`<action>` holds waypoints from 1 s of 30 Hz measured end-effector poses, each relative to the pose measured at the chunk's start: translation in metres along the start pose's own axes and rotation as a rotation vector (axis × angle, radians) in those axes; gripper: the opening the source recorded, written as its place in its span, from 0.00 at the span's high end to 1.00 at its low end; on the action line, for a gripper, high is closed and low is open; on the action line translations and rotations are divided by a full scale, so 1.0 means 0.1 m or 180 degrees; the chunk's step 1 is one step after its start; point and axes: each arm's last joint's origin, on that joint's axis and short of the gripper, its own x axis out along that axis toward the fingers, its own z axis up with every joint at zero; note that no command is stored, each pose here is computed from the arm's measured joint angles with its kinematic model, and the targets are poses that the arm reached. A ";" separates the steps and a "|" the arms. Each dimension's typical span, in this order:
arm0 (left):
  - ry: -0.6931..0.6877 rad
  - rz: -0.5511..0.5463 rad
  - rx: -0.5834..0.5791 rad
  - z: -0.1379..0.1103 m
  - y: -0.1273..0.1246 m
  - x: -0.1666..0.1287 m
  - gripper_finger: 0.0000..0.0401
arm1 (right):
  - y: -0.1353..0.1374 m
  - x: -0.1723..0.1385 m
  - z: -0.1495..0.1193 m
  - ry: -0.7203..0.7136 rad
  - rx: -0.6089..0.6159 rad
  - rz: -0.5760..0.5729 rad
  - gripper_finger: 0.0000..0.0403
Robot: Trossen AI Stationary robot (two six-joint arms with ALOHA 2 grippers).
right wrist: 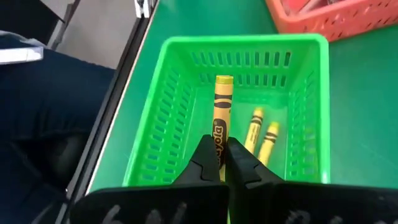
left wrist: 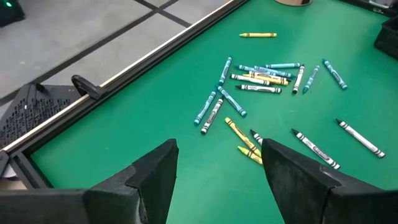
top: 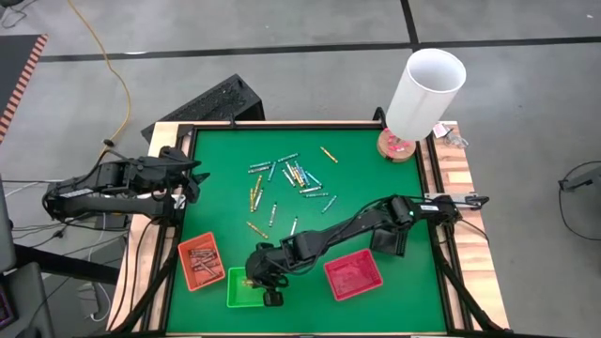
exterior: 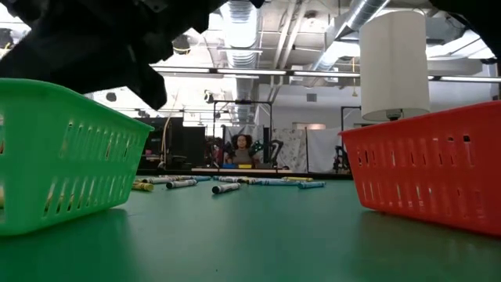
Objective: Sort crayons
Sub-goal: Put the yellow crayon into the green bin, then put the blue crayon into the black bin
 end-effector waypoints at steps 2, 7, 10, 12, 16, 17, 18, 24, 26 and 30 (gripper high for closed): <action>-0.0001 0.0002 0.0000 0.00 0.00 0.00 0.44 | -0.01 0.00 -0.01 0.0047 0.0007 -0.0014 1.00; -0.0002 0.0006 0.0000 0.00 0.00 0.00 0.44 | -0.08 0.08 -0.08 0.0146 0.0043 -0.0057 1.00; -0.0002 0.0009 0.0002 0.00 0.00 0.00 0.44 | -0.08 0.07 -0.07 0.0124 0.0040 -0.0052 0.99; -0.0001 0.0009 0.0002 0.00 0.00 0.00 0.44 | -0.08 0.07 -0.06 0.0104 0.0052 -0.0041 0.96; -0.0001 0.0009 0.0004 0.00 0.00 0.00 0.44 | -0.08 0.07 -0.07 0.0128 0.0063 -0.0046 0.89; -0.0001 0.0009 0.0004 0.00 0.00 0.00 0.44 | -0.08 0.07 -0.07 0.0126 0.0072 -0.0046 0.88; -0.0001 0.0009 0.0004 0.00 0.00 0.00 0.44 | -0.08 0.07 -0.07 0.0124 0.0093 -0.0043 0.86; -0.0001 0.0009 0.0030 0.00 0.00 0.00 0.44 | -0.10 0.07 -0.07 0.0140 0.0107 -0.0005 0.84; 0.0000 0.0009 0.0031 0.00 0.00 0.00 0.44 | -0.10 0.07 -0.07 0.0162 0.0109 0.0006 0.84; 0.0000 0.0008 0.0031 0.00 0.00 0.00 0.44 | -0.14 -0.07 -0.02 0.0225 0.0007 -0.0032 0.84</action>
